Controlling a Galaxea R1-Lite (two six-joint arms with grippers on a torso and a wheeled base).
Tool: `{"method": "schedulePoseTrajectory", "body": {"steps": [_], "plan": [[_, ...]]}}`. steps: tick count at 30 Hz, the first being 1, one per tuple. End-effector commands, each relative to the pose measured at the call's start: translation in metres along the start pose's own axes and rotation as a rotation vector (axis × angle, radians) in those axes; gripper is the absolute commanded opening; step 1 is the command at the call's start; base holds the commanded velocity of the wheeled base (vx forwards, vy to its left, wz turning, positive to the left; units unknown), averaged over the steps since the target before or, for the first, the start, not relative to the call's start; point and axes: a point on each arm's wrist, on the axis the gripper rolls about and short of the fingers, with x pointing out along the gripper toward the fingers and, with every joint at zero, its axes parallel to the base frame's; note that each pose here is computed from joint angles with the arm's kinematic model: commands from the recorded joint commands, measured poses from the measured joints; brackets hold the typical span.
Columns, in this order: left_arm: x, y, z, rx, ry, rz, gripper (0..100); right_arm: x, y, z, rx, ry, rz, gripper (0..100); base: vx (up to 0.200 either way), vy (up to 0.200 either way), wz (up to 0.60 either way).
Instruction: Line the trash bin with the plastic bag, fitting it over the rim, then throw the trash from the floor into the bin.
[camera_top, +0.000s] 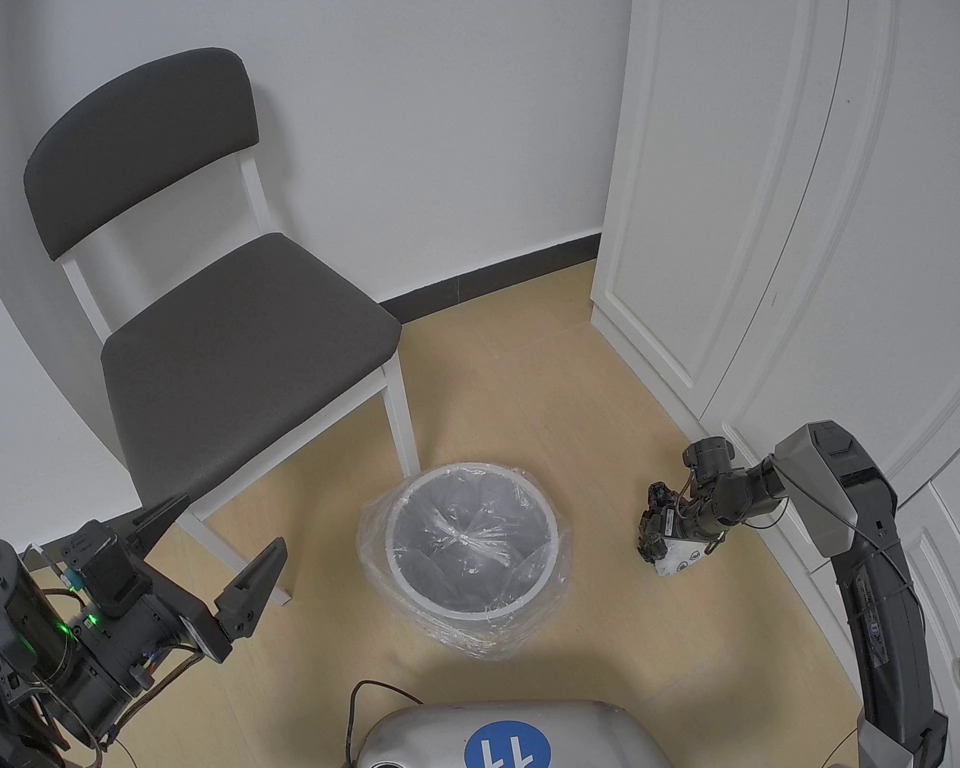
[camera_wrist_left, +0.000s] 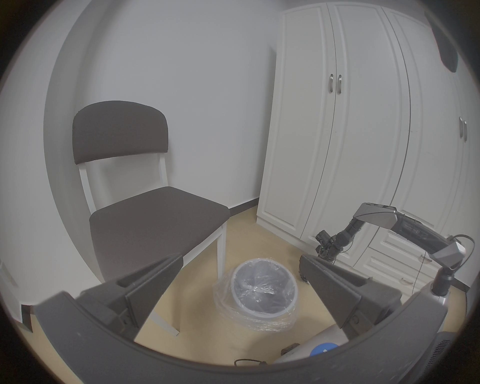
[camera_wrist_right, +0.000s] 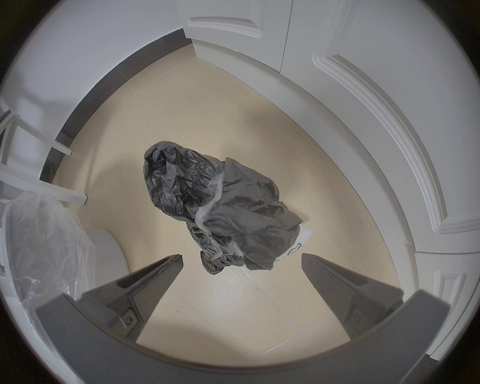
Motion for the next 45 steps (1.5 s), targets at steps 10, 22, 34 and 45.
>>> {"method": "schedulePoseTrajectory", "body": {"steps": [10, 22, 34, 45], "plan": [[-0.001, 0.000, -0.009, -0.032, 0.062, 0.002, 100, 0.000, 0.002, -0.001, 0.006, -0.002, -0.005, 100, 0.000, 0.000, 0.00], [0.004, -0.001, -0.013, -0.035, 0.083, 0.004, 100, 0.004, 0.002, 0.000, 0.005, -0.032, 0.003, 0, 0.000, 0.000, 0.00], [0.004, -0.001, -0.014, -0.033, 0.096, 0.004, 100, -0.030, 0.005, 0.013, -0.007, -0.056, -0.004, 0, 0.000, 0.000, 0.00], [0.003, -0.001, -0.012, -0.037, 0.075, 0.004, 100, -0.152, 0.035, 0.029, -0.062, -0.186, 0.092, 0, 0.000, 0.000, 0.00]]}}
